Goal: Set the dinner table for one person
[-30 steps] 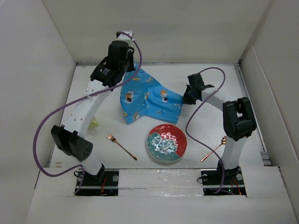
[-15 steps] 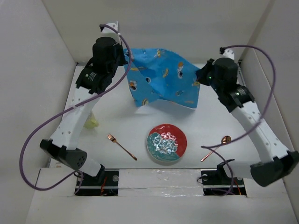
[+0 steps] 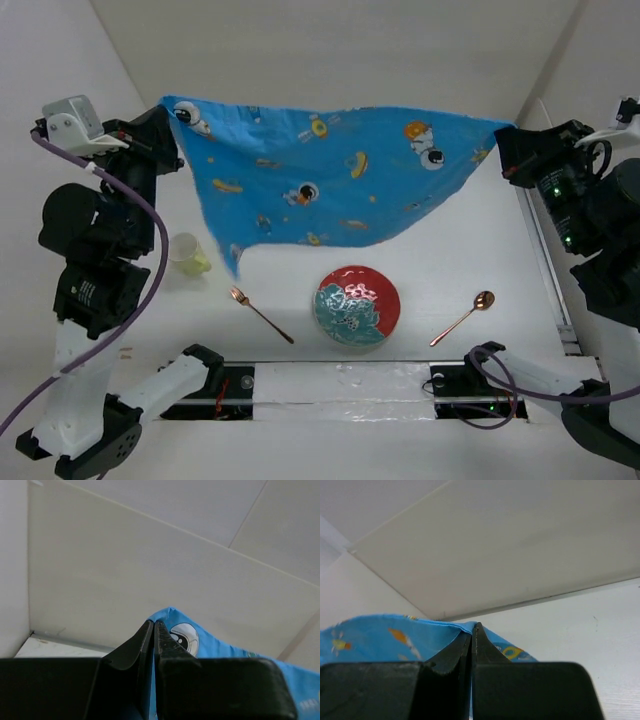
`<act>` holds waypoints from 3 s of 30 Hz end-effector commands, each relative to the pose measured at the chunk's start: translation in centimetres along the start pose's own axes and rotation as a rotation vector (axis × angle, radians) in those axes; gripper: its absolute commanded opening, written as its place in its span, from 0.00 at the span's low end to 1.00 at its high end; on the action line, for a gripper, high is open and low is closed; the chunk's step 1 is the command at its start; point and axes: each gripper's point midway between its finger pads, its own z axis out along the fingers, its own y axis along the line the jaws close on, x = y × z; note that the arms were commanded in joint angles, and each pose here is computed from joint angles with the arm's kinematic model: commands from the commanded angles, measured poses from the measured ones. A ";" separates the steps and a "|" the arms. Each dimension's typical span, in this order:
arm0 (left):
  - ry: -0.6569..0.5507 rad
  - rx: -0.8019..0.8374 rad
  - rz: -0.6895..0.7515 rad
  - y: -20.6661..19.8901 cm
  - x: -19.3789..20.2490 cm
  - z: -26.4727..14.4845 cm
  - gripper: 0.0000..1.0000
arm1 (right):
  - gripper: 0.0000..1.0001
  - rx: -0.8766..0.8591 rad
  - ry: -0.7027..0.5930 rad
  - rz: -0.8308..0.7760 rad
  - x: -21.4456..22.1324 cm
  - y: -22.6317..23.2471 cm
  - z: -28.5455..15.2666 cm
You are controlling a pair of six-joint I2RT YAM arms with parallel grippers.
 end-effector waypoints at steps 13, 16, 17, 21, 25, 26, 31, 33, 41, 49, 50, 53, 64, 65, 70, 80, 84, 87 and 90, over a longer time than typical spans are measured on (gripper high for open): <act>0.525 -0.142 0.202 4.5 29.7 9.1 0.00 | 0.00 0.274 0.305 -0.001 17.3 -14.7 16.2; 0.595 -0.191 0.197 6.6 34.6 11.5 0.00 | 0.00 0.331 0.407 0.028 22.2 -18.7 19.7; 0.606 -0.205 0.222 7.3 35.7 12.2 0.00 | 0.00 0.369 0.440 0.032 24.1 -20.7 21.2; 0.761 -0.273 0.309 10.4 43.9 14.1 0.00 | 0.00 0.423 0.541 0.051 29.4 -24.5 24.6; 0.838 -0.297 0.363 11.5 48.5 15.9 0.00 | 0.00 0.468 0.647 0.076 33.6 -27.2 26.7; 0.850 -0.302 0.378 11.7 49.0 16.1 0.00 | 0.00 0.496 0.682 0.077 35.3 -28.3 26.7; 0.844 -0.349 0.363 13.0 49.1 18.3 0.00 | 0.00 0.513 0.703 0.062 36.4 -29.4 28.5; 0.834 -0.364 0.370 13.2 48.9 18.6 0.08 | 0.00 0.520 0.725 0.057 37.4 -29.9 28.7; 0.795 -0.383 0.349 12.3 44.7 18.3 0.60 | 0.45 0.432 0.679 0.067 33.9 -26.9 30.2; 0.914 -0.098 0.166 4.6 42.7 10.5 0.49 | 0.00 0.356 0.647 0.125 29.9 -22.5 23.6; 0.991 -0.063 0.155 3.9 44.9 7.5 0.43 | 0.00 0.289 0.624 0.142 28.2 -20.3 21.9; 1.096 0.034 0.035 2.0 46.3 2.4 0.24 | 0.00 0.279 0.777 0.171 34.4 -19.9 14.9; 1.382 0.280 -0.054 -0.5 46.9 -12.0 0.02 | 0.04 0.260 1.091 0.228 42.9 -16.7 -4.0; 1.412 0.278 -0.045 -0.2 47.4 -13.1 0.03 | 0.01 0.286 1.112 0.229 43.8 -17.3 -5.0; 1.466 0.245 -0.031 1.2 49.2 -15.4 0.05 | 0.00 0.311 1.154 0.197 46.2 -17.3 -5.4; 1.482 0.199 0.036 3.2 51.6 -16.0 0.05 | 0.00 0.310 1.188 0.050 49.7 -16.7 -4.5; 1.486 0.175 0.085 3.7 52.4 -16.3 0.05 | 0.00 0.293 1.236 -0.024 50.6 -15.5 -6.1; 1.501 0.175 0.094 3.8 52.8 -16.8 0.05 | 0.00 0.256 1.289 -0.029 50.9 -14.4 -7.8; 1.491 0.162 0.112 4.0 52.6 -16.5 0.04 | 0.00 0.222 1.335 -0.042 50.9 -13.0 -9.6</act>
